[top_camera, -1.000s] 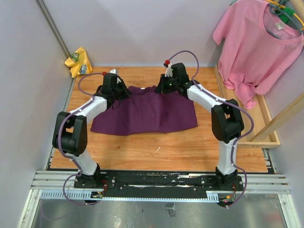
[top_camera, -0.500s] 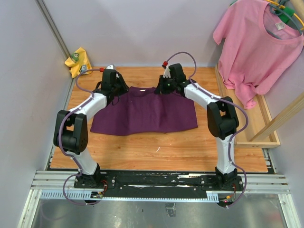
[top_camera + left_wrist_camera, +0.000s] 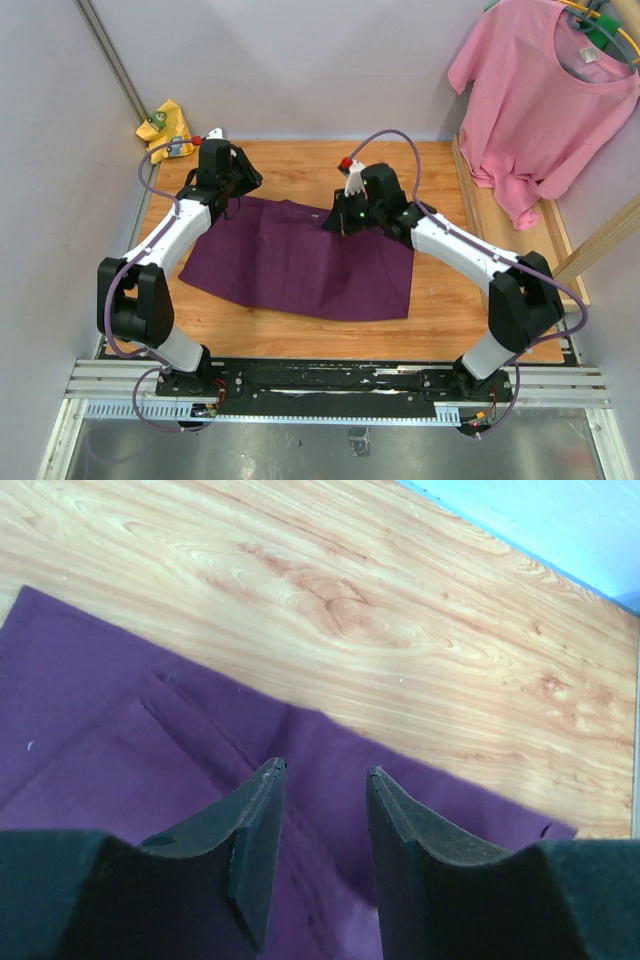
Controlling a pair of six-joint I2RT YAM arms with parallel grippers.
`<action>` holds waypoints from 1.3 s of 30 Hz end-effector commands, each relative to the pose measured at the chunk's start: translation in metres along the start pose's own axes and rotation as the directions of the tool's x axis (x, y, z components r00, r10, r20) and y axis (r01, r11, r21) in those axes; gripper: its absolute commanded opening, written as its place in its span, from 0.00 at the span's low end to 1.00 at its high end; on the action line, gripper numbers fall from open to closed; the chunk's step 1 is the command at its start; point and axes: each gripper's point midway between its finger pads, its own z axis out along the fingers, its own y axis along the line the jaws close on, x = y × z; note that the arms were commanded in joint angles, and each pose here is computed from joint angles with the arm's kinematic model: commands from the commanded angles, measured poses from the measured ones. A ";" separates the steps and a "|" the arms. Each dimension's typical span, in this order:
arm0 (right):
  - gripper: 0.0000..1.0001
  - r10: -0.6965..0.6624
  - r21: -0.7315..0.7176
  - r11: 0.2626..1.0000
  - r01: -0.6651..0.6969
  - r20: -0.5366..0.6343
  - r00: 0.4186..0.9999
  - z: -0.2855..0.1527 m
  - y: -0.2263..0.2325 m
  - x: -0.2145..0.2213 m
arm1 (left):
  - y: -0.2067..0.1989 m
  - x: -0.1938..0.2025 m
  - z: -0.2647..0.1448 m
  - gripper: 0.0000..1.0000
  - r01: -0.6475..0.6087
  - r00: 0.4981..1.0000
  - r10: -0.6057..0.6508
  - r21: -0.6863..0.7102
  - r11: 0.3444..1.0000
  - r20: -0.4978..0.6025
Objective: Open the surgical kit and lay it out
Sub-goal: Open the surgical kit at the center of the board.
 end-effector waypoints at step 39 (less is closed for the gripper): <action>0.01 0.079 0.123 0.992 -0.041 -0.321 0.944 0.058 -0.003 0.155 | 0.083 0.119 -0.013 0.13 0.063 0.977 -0.102 -0.201 0.978 -0.189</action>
